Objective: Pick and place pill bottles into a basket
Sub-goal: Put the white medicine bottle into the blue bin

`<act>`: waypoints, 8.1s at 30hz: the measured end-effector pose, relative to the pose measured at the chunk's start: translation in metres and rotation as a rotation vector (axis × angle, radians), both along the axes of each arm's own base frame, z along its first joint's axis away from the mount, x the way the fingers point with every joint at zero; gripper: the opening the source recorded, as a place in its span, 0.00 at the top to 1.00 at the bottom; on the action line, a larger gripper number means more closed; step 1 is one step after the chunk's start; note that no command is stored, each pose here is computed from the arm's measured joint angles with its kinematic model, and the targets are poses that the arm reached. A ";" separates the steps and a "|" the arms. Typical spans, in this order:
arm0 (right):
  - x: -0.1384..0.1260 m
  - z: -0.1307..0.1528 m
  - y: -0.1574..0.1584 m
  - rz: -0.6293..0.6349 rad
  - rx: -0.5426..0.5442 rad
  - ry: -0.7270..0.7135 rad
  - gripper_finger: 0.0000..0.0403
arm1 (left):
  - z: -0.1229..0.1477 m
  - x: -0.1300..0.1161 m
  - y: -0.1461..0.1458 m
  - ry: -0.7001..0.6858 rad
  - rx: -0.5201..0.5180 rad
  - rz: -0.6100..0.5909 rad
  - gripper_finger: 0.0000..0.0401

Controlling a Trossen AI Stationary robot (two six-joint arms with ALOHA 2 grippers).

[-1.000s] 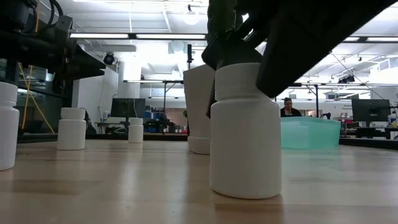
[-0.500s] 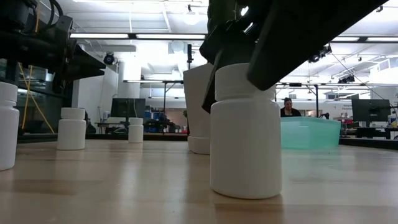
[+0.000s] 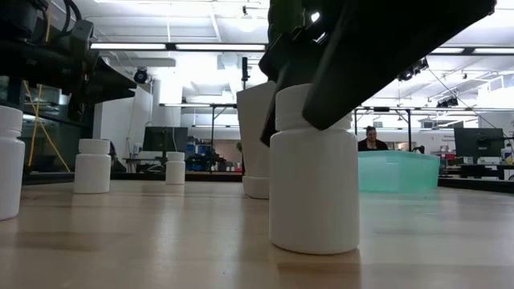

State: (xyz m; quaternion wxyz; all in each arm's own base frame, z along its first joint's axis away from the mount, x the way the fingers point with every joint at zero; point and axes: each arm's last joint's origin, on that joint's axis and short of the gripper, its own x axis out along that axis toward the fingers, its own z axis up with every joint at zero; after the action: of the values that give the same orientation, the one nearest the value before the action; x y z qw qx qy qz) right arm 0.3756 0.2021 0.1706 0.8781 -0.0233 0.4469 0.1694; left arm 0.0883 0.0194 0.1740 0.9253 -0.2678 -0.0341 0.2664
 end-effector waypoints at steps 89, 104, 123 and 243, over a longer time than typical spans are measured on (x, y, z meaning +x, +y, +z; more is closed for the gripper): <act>-0.181 0.206 -0.198 -0.688 -0.261 0.030 0.63 | 0.000 0.000 0.000 0.001 0.000 -0.002 0.68; -0.189 0.214 -0.283 -0.860 -0.289 -0.019 0.63 | 0.000 0.000 0.000 0.006 0.009 0.000 0.68; -0.171 0.153 -0.391 -0.715 -0.068 0.183 0.63 | 0.000 0.000 0.001 0.007 0.012 0.026 0.68; -0.272 0.091 -0.213 -0.628 0.294 -0.954 0.79 | 0.000 -0.001 0.002 0.030 0.052 0.083 0.68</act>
State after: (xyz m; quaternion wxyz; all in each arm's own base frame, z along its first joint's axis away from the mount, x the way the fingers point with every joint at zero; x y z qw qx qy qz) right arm 0.1033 -0.0113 0.2614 0.9842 0.1585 -0.0401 -0.0676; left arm 0.0869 0.0215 0.1741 0.9206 -0.2381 -0.0383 0.3073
